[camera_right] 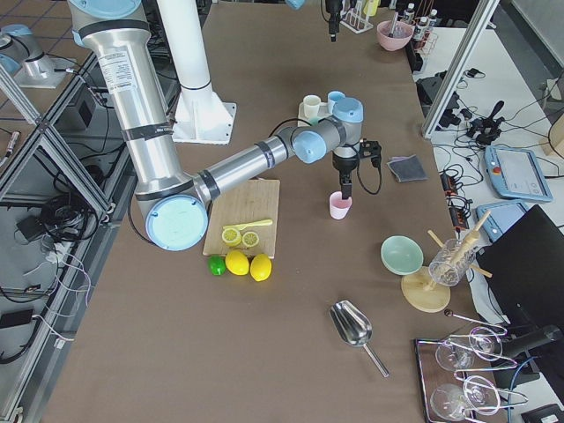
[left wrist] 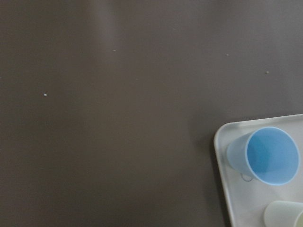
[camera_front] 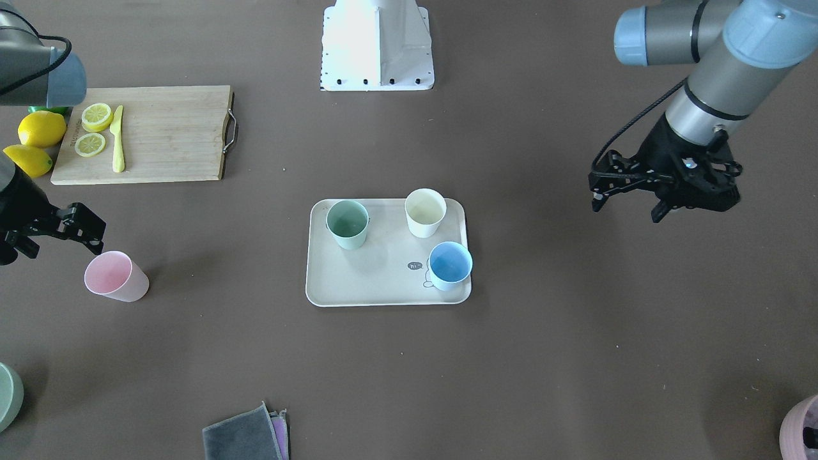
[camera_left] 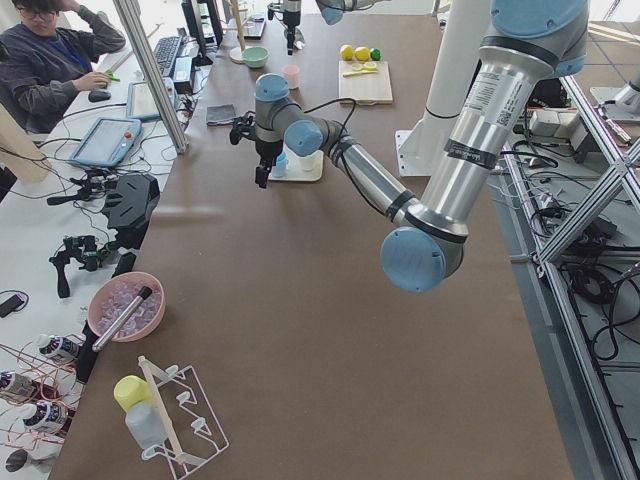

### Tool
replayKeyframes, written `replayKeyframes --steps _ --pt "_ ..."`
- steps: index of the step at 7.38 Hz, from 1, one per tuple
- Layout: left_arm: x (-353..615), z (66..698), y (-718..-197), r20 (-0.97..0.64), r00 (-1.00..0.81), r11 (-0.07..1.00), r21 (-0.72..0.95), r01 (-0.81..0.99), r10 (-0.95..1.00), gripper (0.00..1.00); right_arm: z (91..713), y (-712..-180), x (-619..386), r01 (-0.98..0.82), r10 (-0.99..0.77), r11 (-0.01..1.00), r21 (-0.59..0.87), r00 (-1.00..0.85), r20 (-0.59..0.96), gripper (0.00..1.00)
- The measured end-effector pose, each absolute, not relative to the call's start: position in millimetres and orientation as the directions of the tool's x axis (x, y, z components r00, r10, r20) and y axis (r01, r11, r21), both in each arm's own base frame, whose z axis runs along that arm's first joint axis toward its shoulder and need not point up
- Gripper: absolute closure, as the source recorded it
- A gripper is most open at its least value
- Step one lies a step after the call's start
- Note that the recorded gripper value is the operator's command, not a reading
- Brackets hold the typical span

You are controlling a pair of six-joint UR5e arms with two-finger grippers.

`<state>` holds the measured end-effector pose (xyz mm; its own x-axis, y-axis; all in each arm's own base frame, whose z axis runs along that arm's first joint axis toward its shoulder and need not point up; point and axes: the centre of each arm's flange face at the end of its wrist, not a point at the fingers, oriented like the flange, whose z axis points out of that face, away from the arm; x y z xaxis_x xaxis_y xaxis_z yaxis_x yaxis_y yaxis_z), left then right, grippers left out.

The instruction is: Place all cups on tray

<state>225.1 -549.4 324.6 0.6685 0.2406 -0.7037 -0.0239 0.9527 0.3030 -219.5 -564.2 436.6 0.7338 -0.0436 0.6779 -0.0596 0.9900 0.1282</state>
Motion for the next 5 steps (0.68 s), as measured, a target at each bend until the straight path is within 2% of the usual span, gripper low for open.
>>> replayKeyframes --steps 1,2,3,4,5 --pt "214 335 -551 -0.69 0.676 0.948 0.316 -0.04 0.258 0.02 459 -569 -228 -0.056 -0.056 0.989 0.14 0.728 0.684 0.04" --pt "211 338 -552 -0.685 0.678 0.946 0.321 -0.046 0.265 0.02 478 -572 -236 -0.051 -0.067 0.987 0.149 0.724 0.687 0.18" --pt "210 340 -552 -0.684 0.679 0.946 0.322 -0.048 0.267 0.02 487 -573 -242 -0.048 -0.071 0.987 0.153 0.722 0.688 0.58" --pt "211 340 -552 -0.684 0.678 0.945 0.322 -0.049 0.268 0.02 491 -571 -249 -0.052 -0.064 0.988 0.146 0.721 0.69 0.82" --pt "212 340 -552 -0.684 0.678 0.945 0.322 -0.051 0.269 0.02 492 -567 -259 -0.055 -0.055 0.989 0.136 0.721 0.691 0.85"
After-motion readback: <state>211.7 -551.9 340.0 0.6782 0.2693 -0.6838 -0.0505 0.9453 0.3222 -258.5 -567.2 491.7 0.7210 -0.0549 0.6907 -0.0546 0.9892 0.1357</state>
